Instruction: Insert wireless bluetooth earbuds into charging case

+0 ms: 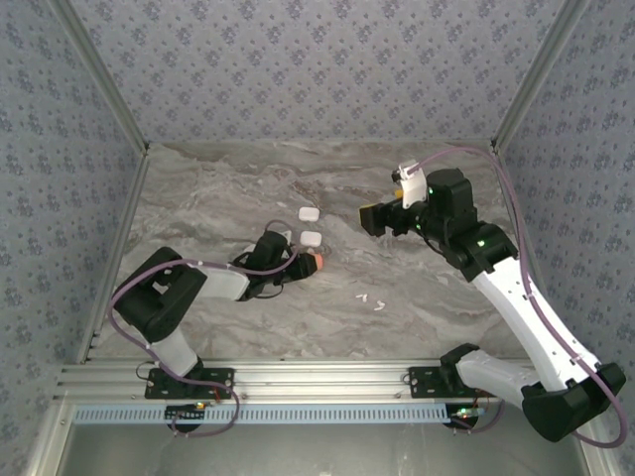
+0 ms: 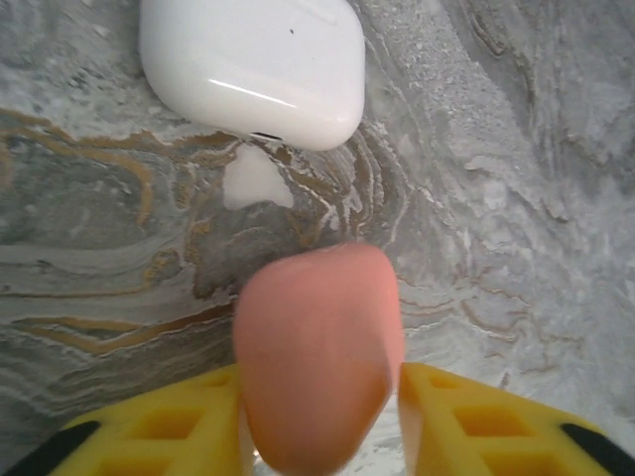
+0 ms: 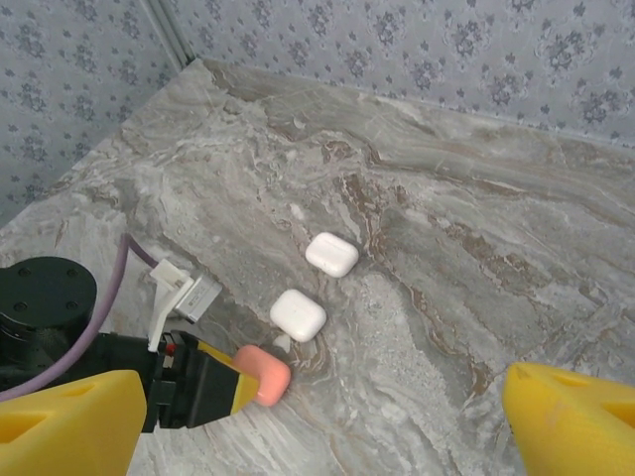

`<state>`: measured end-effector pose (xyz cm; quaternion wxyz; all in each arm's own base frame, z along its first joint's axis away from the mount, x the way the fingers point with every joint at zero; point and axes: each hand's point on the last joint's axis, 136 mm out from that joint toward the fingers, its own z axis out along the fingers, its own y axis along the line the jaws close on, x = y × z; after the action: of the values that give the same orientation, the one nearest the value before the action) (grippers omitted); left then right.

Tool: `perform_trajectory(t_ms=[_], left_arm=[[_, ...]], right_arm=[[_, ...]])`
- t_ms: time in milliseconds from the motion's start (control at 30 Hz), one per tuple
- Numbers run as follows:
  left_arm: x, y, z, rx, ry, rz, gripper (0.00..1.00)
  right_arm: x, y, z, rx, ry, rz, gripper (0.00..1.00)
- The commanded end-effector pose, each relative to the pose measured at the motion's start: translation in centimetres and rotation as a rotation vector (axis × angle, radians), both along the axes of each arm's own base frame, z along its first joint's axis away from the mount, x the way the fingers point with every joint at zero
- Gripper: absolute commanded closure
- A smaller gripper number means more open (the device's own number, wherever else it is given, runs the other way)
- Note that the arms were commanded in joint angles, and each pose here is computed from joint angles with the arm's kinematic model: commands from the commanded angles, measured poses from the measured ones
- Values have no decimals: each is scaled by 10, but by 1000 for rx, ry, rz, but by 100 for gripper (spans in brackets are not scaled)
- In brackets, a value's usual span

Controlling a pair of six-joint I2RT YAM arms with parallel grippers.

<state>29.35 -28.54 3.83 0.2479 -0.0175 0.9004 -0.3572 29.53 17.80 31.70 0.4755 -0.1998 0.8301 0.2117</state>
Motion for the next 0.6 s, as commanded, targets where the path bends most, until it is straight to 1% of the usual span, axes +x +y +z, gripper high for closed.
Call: perform_trajectory(t_ms=[0,67,133,200,300,400,433,467,567], left_arm=[[3,10,10,72,-32,17,53],[5,14,20,99,-64,17,47],[8,19,32,128,-104,20,37],[12,27,52,155,-166,33,27],[16,41,84,186,-264,60,16],[20,66,111,223,-338,120,8],[21,74,117,225,-350,140,7],[22,85,123,224,-359,166,5],[25,121,137,206,-361,265,2]], right_arm=[[-1,-4,-3,-9,8,-10,3],[0,-2,-5,-4,14,1,3],[0,3,-7,3,24,17,2],[0,12,-9,14,39,55,2],[2,25,-19,-3,63,89,2],[4,39,-38,-65,92,111,2],[5,43,-45,-89,103,119,2],[9,50,-40,-97,88,126,2],[12,72,-59,-152,108,170,2]])
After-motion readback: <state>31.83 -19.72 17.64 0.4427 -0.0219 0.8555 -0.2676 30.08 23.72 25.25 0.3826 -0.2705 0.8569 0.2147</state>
